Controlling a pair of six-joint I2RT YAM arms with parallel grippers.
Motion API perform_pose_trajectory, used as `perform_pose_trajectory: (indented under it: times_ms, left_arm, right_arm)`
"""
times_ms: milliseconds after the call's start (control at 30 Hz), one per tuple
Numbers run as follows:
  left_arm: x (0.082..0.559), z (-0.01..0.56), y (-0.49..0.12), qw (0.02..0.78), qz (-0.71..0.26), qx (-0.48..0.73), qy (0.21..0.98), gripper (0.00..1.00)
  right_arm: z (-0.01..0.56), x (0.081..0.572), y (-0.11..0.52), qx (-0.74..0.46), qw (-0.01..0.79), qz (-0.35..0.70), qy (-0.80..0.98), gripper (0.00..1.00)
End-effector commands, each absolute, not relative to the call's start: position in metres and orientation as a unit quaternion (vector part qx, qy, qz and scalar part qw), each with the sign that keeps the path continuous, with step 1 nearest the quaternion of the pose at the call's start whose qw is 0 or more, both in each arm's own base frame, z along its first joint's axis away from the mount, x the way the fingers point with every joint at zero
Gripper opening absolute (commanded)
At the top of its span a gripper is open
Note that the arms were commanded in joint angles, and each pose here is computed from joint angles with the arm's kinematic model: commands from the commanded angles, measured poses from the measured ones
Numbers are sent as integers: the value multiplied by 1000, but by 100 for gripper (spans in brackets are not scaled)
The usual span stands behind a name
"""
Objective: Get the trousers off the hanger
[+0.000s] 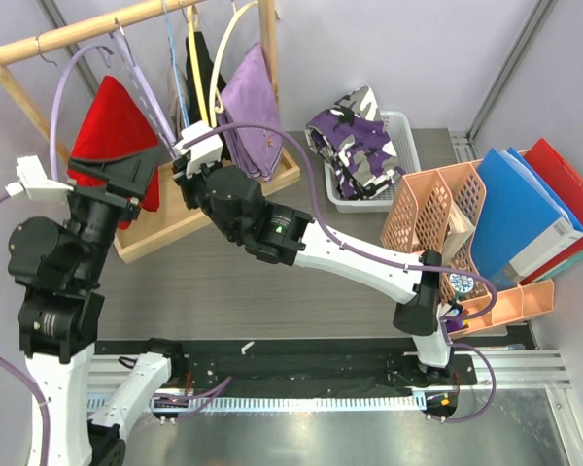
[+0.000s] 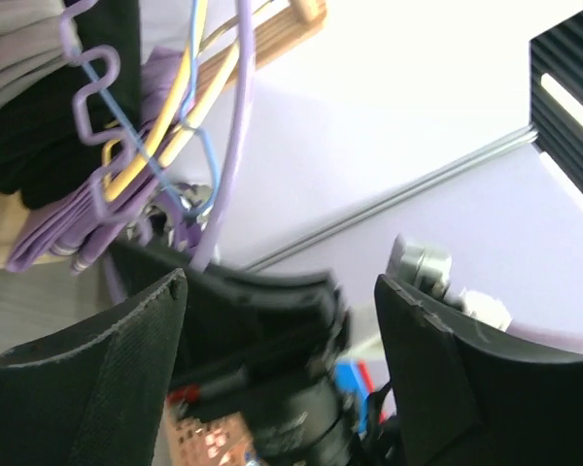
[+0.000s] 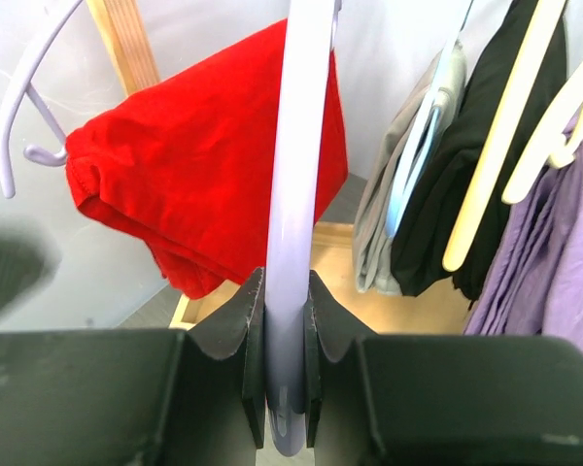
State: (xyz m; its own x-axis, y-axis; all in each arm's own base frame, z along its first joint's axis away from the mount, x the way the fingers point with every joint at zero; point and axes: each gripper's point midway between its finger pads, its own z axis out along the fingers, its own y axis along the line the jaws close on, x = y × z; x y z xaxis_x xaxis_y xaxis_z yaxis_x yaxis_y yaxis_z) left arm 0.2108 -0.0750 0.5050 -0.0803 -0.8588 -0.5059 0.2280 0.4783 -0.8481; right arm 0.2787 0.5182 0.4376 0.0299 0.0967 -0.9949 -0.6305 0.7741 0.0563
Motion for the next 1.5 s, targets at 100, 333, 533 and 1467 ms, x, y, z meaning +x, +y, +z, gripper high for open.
perform_pose_trajectory:
  times_ms: [100,333,533,1467]
  left_arm:
    - [239,575,-71,668,-461,-265,521,72]
    - [274,539,-72,649,-415,-281,572,56]
    - [294,518,-75,638,-400,-284,593,57]
    - [303,487,-89,586,-438,-286,619,0]
  right_arm:
    - [482,270,501,-163,697,316,622,1]
    - [479,268,504,-163,690,325,626,1]
    - [474,268,505,-163,685,326,630,1]
    - [473,245,482,-173,638,345,667,17]
